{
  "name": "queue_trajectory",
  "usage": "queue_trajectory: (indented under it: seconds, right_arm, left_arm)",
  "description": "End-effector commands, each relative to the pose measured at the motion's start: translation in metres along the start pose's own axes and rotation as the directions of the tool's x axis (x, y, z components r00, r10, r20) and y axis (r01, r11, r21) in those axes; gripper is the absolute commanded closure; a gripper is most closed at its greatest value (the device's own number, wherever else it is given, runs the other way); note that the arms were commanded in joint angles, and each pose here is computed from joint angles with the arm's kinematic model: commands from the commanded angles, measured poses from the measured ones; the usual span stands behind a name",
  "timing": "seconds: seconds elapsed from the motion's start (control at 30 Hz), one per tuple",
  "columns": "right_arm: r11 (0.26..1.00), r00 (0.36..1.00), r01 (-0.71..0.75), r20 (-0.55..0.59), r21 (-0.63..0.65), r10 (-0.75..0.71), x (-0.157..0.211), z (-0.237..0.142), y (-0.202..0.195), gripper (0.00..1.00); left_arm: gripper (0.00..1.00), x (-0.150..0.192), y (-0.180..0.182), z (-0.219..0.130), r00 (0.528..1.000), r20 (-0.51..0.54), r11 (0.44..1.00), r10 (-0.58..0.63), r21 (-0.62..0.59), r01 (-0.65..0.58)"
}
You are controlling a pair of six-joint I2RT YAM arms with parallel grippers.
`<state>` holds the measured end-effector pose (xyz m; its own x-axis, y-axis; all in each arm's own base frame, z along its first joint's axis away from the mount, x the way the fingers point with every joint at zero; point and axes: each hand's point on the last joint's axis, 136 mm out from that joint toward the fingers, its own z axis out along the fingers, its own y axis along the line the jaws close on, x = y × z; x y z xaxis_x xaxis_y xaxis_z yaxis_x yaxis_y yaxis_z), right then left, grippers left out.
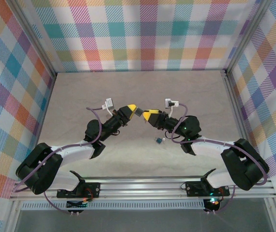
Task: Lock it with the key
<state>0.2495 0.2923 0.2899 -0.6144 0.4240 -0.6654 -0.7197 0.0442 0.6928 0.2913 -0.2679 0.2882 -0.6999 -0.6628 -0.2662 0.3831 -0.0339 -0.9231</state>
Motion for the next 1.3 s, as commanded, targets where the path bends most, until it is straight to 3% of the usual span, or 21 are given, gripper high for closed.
queue_trajectory:
  seconds: [0.0, 0.43, 0.87, 1.07, 1.27]
  right_arm:
    - [0.999, 1.000, -0.002, 0.021, -0.033, 0.002, -0.003, -0.002, 0.005, 0.63]
    - [0.999, 0.999, -0.041, 0.000, -0.018, 0.041, 0.005, -0.006, -0.002, 0.62]
    - [0.998, 0.998, -0.060, 0.000, -0.011, 0.060, 0.006, -0.005, -0.005, 0.80]
    - [0.997, 0.997, -0.082, -0.003, 0.006, 0.082, 0.009, -0.005, -0.010, 0.97]
    - [0.995, 0.995, -0.098, -0.001, 0.022, 0.098, 0.011, -0.006, -0.015, 1.00]
  left_arm:
    - [1.00, -0.005, -0.026, -0.003, 0.999, 0.034, 0.996, 0.026, 0.090, -0.029]
    - [1.00, -0.007, -0.028, -0.002, 0.999, 0.040, 0.995, 0.033, 0.094, -0.036]
    - [1.00, -0.007, -0.027, -0.002, 0.999, 0.040, 0.995, 0.036, 0.091, -0.040]
    - [1.00, -0.007, -0.027, -0.003, 0.998, 0.042, 0.995, 0.038, 0.092, -0.042]
    - [1.00, -0.008, -0.031, -0.003, 0.998, 0.046, 0.994, 0.045, 0.099, -0.049]
